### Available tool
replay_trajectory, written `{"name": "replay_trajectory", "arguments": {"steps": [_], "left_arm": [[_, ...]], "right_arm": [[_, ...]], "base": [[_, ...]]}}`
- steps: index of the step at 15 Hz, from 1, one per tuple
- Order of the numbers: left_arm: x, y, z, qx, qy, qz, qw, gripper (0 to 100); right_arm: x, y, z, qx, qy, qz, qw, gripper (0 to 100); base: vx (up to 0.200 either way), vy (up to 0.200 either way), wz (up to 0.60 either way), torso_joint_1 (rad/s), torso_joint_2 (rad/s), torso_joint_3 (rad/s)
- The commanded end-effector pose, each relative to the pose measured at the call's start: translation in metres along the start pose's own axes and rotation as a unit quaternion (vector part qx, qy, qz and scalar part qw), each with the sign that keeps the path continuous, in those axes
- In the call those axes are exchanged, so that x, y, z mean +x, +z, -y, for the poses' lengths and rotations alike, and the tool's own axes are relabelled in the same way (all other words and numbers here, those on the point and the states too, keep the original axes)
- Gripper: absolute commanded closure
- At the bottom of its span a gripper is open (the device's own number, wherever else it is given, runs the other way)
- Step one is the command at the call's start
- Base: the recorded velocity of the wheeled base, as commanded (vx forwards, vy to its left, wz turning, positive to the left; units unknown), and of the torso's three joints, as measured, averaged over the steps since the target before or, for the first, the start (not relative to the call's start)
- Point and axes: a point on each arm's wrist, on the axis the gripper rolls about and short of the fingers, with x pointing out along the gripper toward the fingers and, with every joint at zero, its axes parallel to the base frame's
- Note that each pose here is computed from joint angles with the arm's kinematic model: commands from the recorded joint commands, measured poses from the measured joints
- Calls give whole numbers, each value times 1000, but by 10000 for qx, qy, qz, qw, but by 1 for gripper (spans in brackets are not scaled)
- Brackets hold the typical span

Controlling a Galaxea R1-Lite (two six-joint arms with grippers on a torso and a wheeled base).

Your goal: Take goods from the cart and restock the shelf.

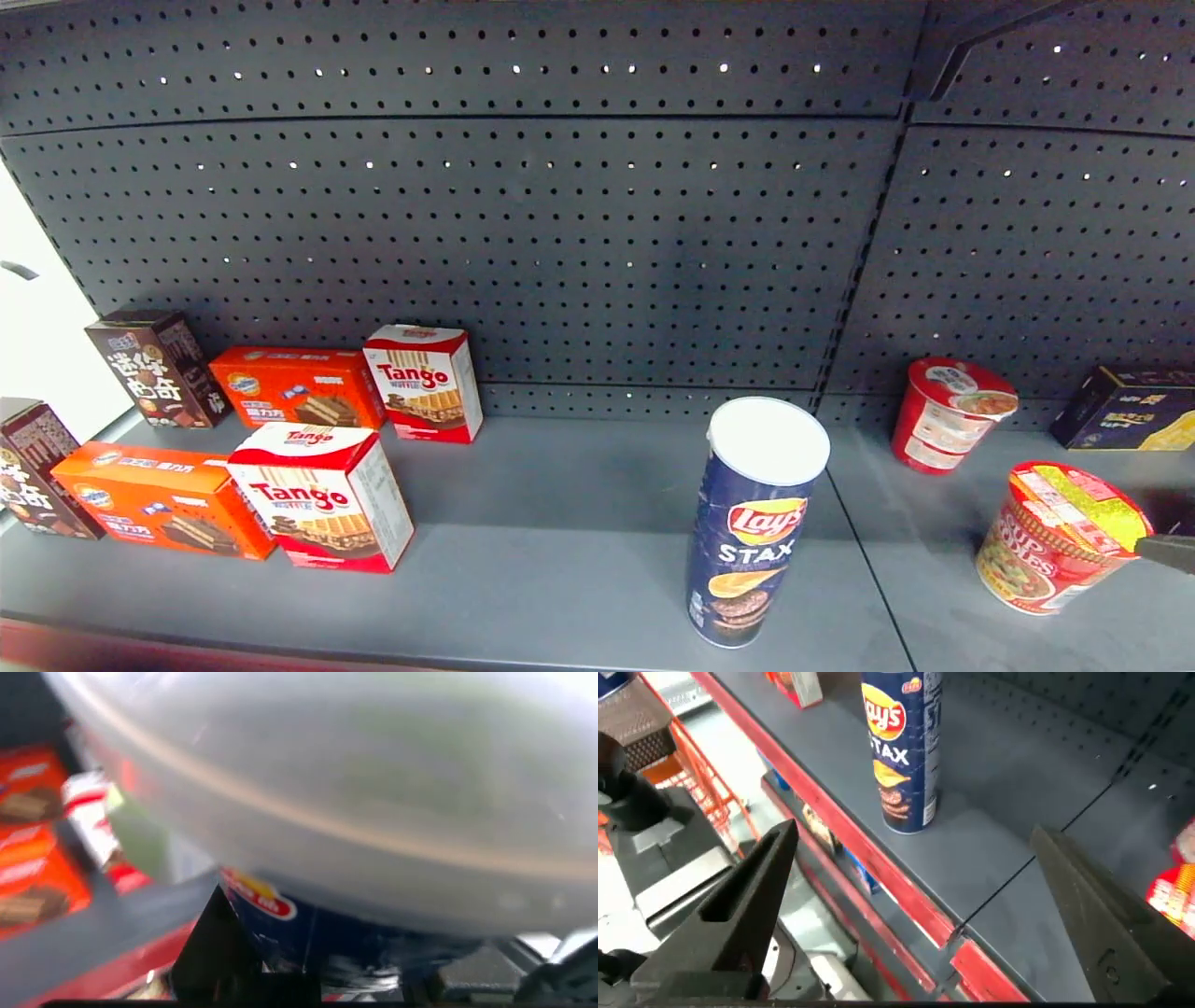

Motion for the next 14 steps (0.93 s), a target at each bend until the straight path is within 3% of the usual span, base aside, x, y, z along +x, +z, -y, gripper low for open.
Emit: {"name": "replay_trajectory", "arguments": {"steps": [1,6,8,11,13,14], "left_arm": [[41,13,-8,-69,-195,-378,9991,100],[110,26,-20,-143,-350,-689,9969,100],[135,28,-25,-142,-401,-716,9965,100],[185,30,-39,34,-275,-899,9956,100],[212,32,-47,6,-248,-962,9951,100],[224,33,-50,68,-276,-996,9946,100]], "right_arm": [[-9,-4,-2,-40,-38,154,9999,0],[-17,-16,-3,-39,-555,255,9981,0],[-22,-19,-2,-20,-1029,291,9943,0],[-30,-20,-4,241,-1144,493,9919,0],[-30,-24,-3,346,-1275,482,9901,0],[-29,-26,-3,352,-1275,452,9902,0]], "base": [[0,0,0,0,0,0],[0,0,0,0,0,0],[0,0,0,0,0,0],[0,0,0,0,0,0],[0,0,0,0,0,0],[0,0,0,0,0,0]]}}
